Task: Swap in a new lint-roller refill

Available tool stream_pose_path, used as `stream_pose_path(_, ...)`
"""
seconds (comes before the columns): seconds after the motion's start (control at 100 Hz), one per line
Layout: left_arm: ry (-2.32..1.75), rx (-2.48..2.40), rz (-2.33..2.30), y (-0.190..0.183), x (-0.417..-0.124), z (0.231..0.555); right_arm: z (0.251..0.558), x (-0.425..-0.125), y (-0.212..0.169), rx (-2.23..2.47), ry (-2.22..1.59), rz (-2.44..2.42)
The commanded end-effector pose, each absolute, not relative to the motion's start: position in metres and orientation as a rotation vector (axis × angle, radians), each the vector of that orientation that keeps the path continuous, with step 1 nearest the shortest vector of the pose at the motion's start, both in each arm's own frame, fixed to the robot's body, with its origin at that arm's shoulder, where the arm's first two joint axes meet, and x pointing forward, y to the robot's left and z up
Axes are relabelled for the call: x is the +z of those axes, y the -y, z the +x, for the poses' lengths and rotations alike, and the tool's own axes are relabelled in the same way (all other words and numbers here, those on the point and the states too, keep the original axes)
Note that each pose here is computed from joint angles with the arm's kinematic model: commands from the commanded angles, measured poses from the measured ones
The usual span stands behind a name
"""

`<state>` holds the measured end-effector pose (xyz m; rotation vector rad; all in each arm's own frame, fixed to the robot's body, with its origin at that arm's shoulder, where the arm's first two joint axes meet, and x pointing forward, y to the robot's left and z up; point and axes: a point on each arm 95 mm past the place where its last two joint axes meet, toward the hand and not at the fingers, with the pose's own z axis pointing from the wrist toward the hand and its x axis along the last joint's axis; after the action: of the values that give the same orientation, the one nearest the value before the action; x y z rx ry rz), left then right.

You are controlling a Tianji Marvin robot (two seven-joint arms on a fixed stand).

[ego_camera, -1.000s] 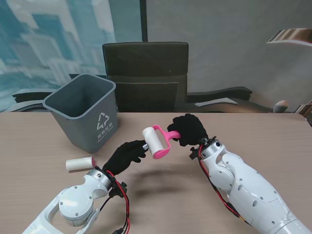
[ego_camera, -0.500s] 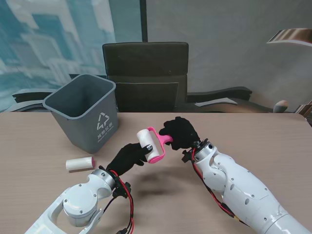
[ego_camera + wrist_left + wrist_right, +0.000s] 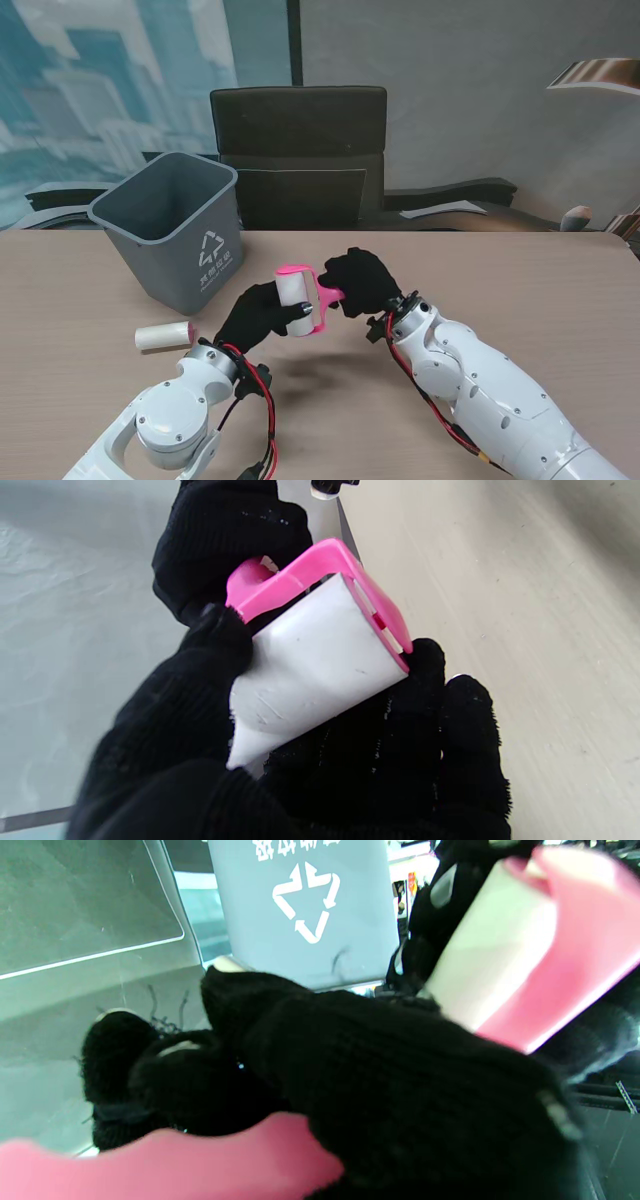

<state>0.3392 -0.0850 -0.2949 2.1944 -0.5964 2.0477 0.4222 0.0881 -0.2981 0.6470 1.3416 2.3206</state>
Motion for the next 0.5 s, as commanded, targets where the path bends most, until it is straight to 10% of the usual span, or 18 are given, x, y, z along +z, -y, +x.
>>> stream_pose_path(0.0,0.591,2.059,2.145,0.090,-0.290,0.336,0.416,-0.301,-0.091,2.327,-1.396,0.645)
stream_pose_path(0.49,0.752,2.190,2.101,0.081,-0.294,0.341,0.410,-0.292,-0.063,2.284,-1.589,0.718)
